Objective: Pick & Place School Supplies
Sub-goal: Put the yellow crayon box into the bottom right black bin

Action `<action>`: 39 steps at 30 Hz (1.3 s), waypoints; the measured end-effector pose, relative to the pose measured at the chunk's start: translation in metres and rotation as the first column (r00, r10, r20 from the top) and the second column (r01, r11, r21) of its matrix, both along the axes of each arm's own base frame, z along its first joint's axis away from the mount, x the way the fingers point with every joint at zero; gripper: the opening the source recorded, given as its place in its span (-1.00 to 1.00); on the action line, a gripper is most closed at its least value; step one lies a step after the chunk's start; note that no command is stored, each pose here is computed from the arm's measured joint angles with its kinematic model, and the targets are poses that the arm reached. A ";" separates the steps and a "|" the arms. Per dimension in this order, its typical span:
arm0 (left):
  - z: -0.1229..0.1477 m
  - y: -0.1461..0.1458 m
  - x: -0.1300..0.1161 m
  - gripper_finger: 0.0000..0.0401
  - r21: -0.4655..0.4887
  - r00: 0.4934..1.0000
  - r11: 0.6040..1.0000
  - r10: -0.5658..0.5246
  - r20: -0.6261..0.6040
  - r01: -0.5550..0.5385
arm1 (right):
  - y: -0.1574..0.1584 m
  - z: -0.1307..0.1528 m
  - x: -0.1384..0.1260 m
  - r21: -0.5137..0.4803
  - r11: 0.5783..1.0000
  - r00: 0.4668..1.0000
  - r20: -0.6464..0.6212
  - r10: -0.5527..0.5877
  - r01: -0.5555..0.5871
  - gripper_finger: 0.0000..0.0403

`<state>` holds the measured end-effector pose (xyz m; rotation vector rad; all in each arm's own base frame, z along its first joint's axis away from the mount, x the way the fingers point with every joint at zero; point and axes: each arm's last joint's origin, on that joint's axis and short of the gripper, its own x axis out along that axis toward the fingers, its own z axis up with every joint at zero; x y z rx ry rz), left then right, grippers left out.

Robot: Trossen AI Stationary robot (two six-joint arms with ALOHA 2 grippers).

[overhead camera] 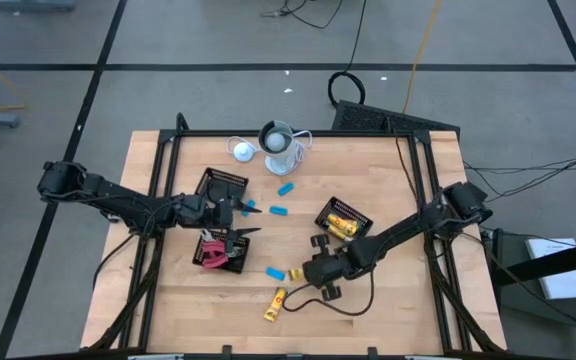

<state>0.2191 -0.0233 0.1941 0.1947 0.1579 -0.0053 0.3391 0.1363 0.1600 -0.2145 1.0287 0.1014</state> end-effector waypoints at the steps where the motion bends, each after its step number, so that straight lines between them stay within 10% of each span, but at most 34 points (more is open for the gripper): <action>1: 0.000 0.000 0.000 0.13 0.000 1.000 1.000 0.000 0.000 0.000 | -0.002 0.003 -0.001 -0.010 1.000 1.000 0.010 -0.008 0.008 -0.88; 17: 0.000 0.000 0.000 0.13 0.007 1.000 1.000 -0.001 -0.001 0.001 | -0.052 0.073 -0.027 -0.149 0.942 0.951 0.130 -0.282 0.300 -0.88; 30: 0.000 0.000 0.000 0.13 0.005 1.000 1.000 -0.001 -0.003 0.001 | -0.092 0.048 -0.054 -0.216 0.808 0.817 -0.066 -0.573 0.549 -0.88; 39: -0.001 0.000 0.000 0.13 0.005 1.000 1.000 -0.001 -0.009 0.001 | -0.088 0.032 -0.061 -0.149 0.791 0.783 -0.121 -0.610 0.593 -0.88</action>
